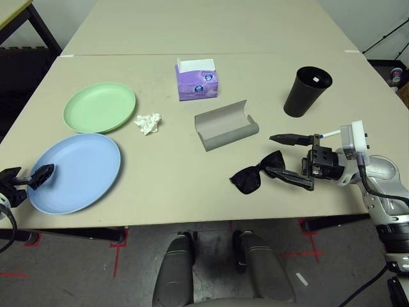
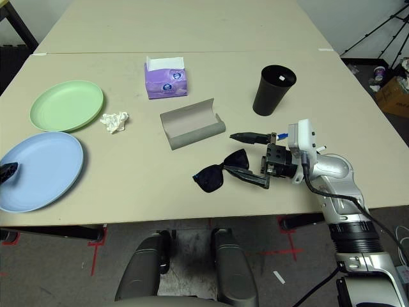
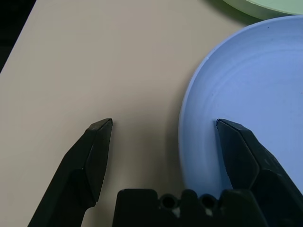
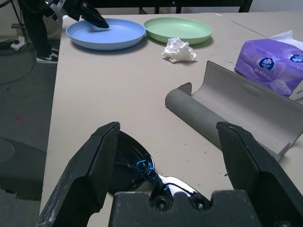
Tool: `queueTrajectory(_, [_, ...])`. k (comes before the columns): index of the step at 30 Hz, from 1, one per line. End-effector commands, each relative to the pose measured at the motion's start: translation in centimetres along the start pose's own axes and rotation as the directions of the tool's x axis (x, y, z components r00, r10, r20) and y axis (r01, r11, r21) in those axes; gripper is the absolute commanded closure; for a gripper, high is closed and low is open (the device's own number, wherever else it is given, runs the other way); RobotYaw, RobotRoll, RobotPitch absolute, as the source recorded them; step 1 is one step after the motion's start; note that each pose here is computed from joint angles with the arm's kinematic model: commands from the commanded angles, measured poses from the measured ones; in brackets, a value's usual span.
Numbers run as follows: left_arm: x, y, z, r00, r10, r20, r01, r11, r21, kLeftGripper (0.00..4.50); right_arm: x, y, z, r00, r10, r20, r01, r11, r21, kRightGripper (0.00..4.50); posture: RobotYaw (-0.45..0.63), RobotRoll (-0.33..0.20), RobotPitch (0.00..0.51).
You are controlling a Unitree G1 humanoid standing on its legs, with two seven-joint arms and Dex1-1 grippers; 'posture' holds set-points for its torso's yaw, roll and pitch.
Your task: Organize and tidy the items on the table.
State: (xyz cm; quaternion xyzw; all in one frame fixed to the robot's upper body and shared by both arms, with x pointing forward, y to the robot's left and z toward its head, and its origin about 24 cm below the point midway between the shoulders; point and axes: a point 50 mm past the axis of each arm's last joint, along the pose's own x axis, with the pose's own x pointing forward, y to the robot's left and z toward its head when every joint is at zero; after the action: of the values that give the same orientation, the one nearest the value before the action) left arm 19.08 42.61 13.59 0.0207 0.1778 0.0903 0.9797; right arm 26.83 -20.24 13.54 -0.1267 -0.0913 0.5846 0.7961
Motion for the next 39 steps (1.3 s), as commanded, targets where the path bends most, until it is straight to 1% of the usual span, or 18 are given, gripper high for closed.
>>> queueTrajectory(1, [-0.5, 0.8, -0.5, 0.999, 0.029, -0.028, -0.029, 0.999, -0.014, 0.66, 0.1, 0.3, 0.0, 1.000, 0.006, 0.006, -0.006, 1.000, -0.008, 0.00, -0.03, 0.000, 0.153])
queueTrajectory(3, [-0.5, 0.8, -0.6, 0.999, 0.026, -0.032, -0.026, 0.999, -0.022, 1.38, 0.1, 0.3, 0.1, 1.000, 0.005, 0.007, -0.005, 1.000, -0.009, 0.00, -0.03, 0.000, 0.153])
queueTrajectory(9, [-0.5, 0.8, -0.8, 0.999, 0.011, -0.042, -0.013, 0.999, -0.043, 3.76, 0.1, 0.2, 0.1, 1.000, 0.001, 0.006, -0.001, 1.000, -0.013, 0.00, -0.04, 0.000, 0.149])
queueTrajectory(11, [-0.6, 0.9, -1.1, 0.998, 0.000, -0.059, -0.003, 0.998, -0.058, 4.47, 0.1, 0.2, 0.1, 1.000, 0.000, 0.006, 0.000, 1.000, -0.015, 0.00, -0.04, 0.000, 0.149])
queueTrajectory(14, [-0.9, 1.0, -1.7, 0.996, -0.018, -0.084, 0.011, 0.997, -0.078, 4.47, 0.1, 0.2, 0.2, 1.000, -0.003, 0.004, 0.003, 1.000, -0.018, 0.00, -0.04, 0.000, 0.148])
queueTrajectory(18, [-1.3, 1.1, -1.9, 0.995, -0.038, -0.090, 0.029, 0.994, -0.101, 4.47, 0.1, 0.2, 0.1, 1.000, -0.006, 0.000, 0.006, 1.000, -0.020, 0.00, -0.04, 0.000, 0.146])
queueTrajectory(26, [-2.7, 1.5, -1.5, 0.987, -0.131, -0.087, 0.110, 0.971, -0.214, 4.47, 0.1, 0.2, 0.0, 1.000, -0.005, -0.002, 0.005, 1.000, -0.023, 0.00, -0.03, 0.000, 0.144])
queueTrajectory(29, [-3.4, 1.7, -0.8, 0.985, -0.158, -0.072, 0.134, 0.957, -0.257, 4.47, 0.2, 0.2, 0.0, 1.000, -0.003, -0.001, 0.003, 1.000, -0.024, 0.00, -0.03, 0.000, 0.143])
queueTrajectory(32, [-3.6, 1.7, 0.1, 0.985, -0.165, -0.045, 0.147, 0.952, -0.268, 4.47, 0.2, 0.1, 0.0, 1.000, -0.002, -0.001, 0.002, 1.000, -0.023, 0.00, -0.02, 0.000, 0.142])
queueTrajectory(35, [-3.1, 1.0, 1.1, 0.985, -0.175, -0.007, 0.166, 0.950, -0.264, 4.47, 0.3, 0.1, -0.1, 1.000, 0.000, -0.001, 0.000, 1.000, -0.022, 0.00, -0.02, 0.000, 0.140])
queueTrajectory(39, [-1.9, -0.3, 3.0, 0.978, -0.198, 0.062, 0.207, 0.946, -0.251, 4.47, 0.5, 0.1, -0.1, 1.000, 0.003, 0.002, -0.003, 1.000, -0.024, 0.00, -0.02, 0.000, 0.138])
